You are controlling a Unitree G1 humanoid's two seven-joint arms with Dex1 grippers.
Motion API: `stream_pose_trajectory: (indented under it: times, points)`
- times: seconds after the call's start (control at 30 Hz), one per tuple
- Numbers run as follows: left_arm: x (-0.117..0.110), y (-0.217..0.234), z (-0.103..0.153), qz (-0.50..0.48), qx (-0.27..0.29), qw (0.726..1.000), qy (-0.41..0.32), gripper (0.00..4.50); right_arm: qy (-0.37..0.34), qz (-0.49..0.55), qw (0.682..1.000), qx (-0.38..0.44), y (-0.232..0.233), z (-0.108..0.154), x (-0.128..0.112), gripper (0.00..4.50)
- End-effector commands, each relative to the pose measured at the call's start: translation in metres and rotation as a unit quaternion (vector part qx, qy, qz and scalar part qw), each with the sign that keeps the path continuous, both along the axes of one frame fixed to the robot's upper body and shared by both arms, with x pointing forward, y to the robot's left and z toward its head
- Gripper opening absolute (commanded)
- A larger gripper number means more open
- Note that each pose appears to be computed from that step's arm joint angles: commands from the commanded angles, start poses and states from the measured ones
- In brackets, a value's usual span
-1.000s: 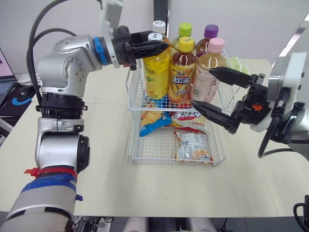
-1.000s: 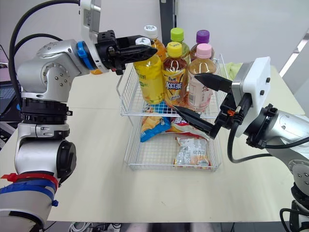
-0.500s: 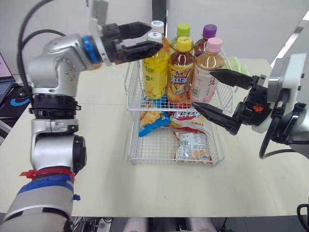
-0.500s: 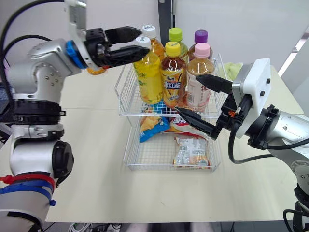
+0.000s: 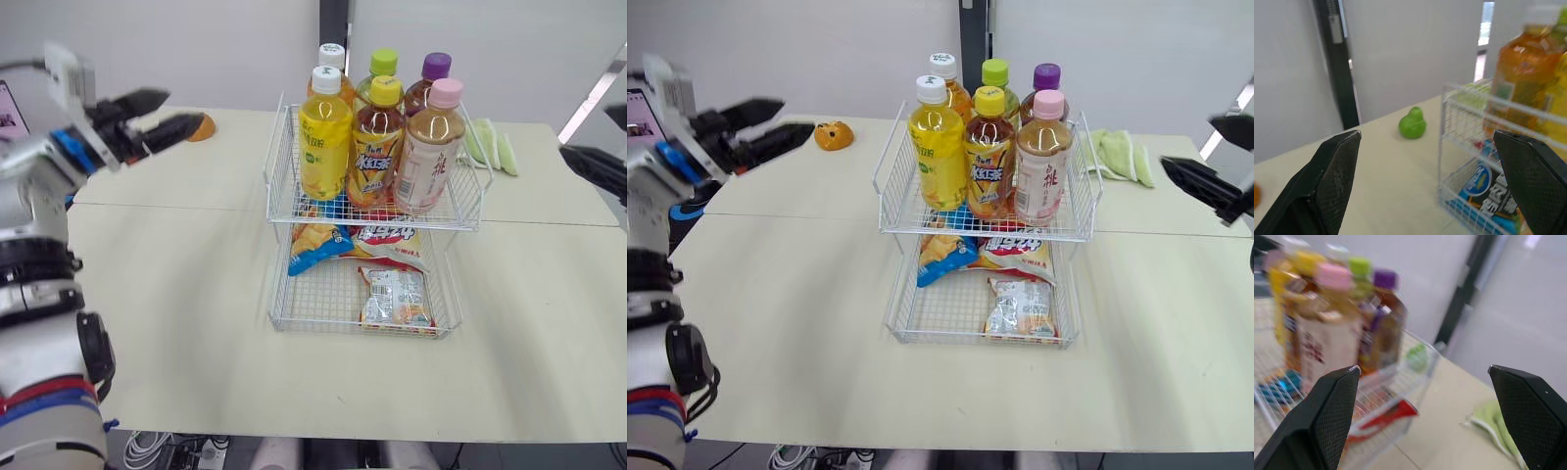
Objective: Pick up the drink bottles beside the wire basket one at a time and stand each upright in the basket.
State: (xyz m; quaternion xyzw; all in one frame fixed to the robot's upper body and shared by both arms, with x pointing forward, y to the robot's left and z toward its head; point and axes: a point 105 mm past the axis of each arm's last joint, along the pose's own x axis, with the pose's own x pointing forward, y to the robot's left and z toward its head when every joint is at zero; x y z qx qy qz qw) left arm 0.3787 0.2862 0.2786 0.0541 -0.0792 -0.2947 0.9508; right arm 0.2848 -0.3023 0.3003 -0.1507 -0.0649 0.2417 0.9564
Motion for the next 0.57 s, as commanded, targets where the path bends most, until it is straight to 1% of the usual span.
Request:
stream_pose_trajectory:
  times: [0.03,0.07,0.1,0.17,0.23,0.3,0.4,0.57]
  points:
    - [-0.002,0.024,-0.020,0.088,0.012,0.996,-0.013,4.49,-0.018,-0.058,0.998,-0.008,-0.037,-0.016,0.002,4.50]
    - [-0.004,0.029,-0.040,0.106,0.018,0.994,0.005,4.49,-0.013,-0.085,0.996,0.000,-0.050,-0.031,0.006,4.50]
    - [-0.007,0.031,-0.053,0.117,0.024,0.993,0.014,4.49,-0.008,-0.102,0.995,0.003,-0.058,-0.044,0.008,4.50]
    - [-0.014,0.037,-0.083,0.149,0.041,0.987,0.034,4.49,0.019,-0.120,0.993,0.006,-0.068,-0.078,0.012,4.50]
    - [-0.021,0.042,-0.107,0.180,0.054,0.981,0.053,4.49,0.042,-0.127,0.991,0.005,-0.070,-0.106,0.014,4.50]
    - [-0.027,0.043,-0.117,0.191,0.055,0.978,0.059,4.49,0.048,-0.129,0.990,0.019,-0.069,-0.120,0.016,4.50]
    - [-0.032,0.045,-0.123,0.206,0.055,0.975,0.058,4.49,0.057,-0.126,0.990,0.027,-0.065,-0.134,0.017,4.50]
    - [-0.034,0.039,-0.121,0.195,0.057,0.978,0.054,4.49,0.059,-0.124,0.990,0.030,-0.062,-0.141,0.019,4.50]
